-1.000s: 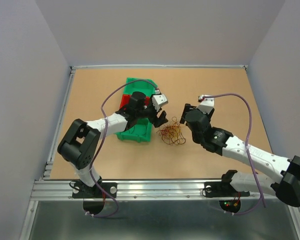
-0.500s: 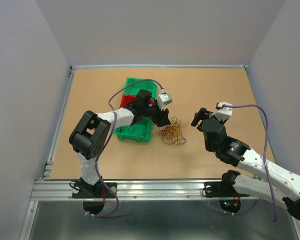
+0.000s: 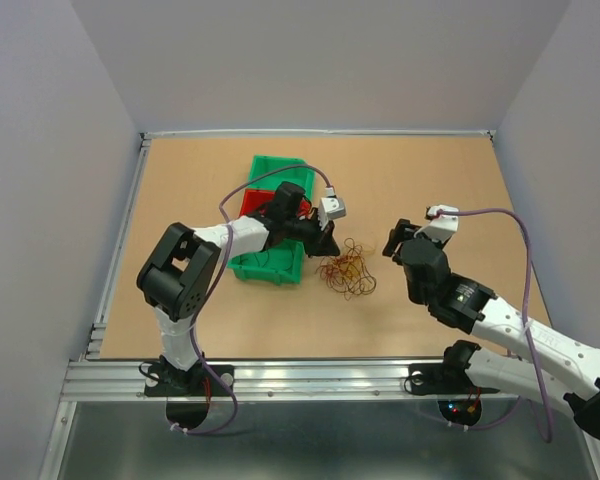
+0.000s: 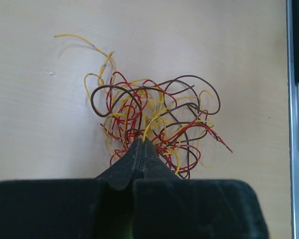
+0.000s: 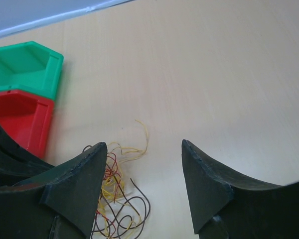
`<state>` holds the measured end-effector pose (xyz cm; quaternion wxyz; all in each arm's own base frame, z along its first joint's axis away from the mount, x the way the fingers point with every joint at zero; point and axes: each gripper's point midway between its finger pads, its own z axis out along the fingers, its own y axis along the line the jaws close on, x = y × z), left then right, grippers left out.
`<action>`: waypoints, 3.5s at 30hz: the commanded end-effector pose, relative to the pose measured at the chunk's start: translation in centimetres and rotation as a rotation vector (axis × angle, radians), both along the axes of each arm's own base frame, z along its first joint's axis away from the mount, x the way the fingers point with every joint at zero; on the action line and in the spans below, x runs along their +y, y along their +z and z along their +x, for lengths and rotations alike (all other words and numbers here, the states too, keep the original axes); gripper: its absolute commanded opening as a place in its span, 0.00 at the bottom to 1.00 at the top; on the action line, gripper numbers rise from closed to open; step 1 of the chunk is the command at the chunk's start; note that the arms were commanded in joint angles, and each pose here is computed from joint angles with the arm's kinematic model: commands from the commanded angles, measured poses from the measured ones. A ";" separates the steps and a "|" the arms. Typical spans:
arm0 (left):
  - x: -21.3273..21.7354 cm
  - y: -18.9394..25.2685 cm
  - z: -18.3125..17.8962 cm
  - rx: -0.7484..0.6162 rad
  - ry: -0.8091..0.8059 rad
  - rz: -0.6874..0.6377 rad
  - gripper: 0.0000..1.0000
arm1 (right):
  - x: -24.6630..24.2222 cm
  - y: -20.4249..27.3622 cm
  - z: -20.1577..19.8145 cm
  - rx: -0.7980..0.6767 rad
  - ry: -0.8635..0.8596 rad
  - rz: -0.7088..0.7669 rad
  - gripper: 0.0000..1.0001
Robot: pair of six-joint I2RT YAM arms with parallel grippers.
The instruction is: Untangle the cables
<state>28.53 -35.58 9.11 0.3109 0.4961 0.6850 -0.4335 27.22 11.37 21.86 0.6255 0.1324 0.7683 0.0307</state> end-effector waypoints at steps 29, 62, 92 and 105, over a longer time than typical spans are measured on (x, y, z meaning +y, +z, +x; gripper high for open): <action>-0.5 19.5 -3.6 -0.318 -0.008 -0.288 0.00 | 14.8 -1.4 -1.6 -0.318 0.901 -0.210 0.75; 4.1 56.5 -4.0 -0.589 0.318 -0.830 0.00 | 9.5 -1.7 1.4 -0.228 0.567 -0.130 0.27; 7.6 51.0 3.2 -0.634 0.627 -0.735 0.00 | -1.8 -4.1 5.7 -0.082 0.137 0.013 0.91; 12.5 38.0 8.9 -0.642 0.620 -0.606 0.00 | -1.8 -2.5 4.7 -0.164 0.173 0.036 0.94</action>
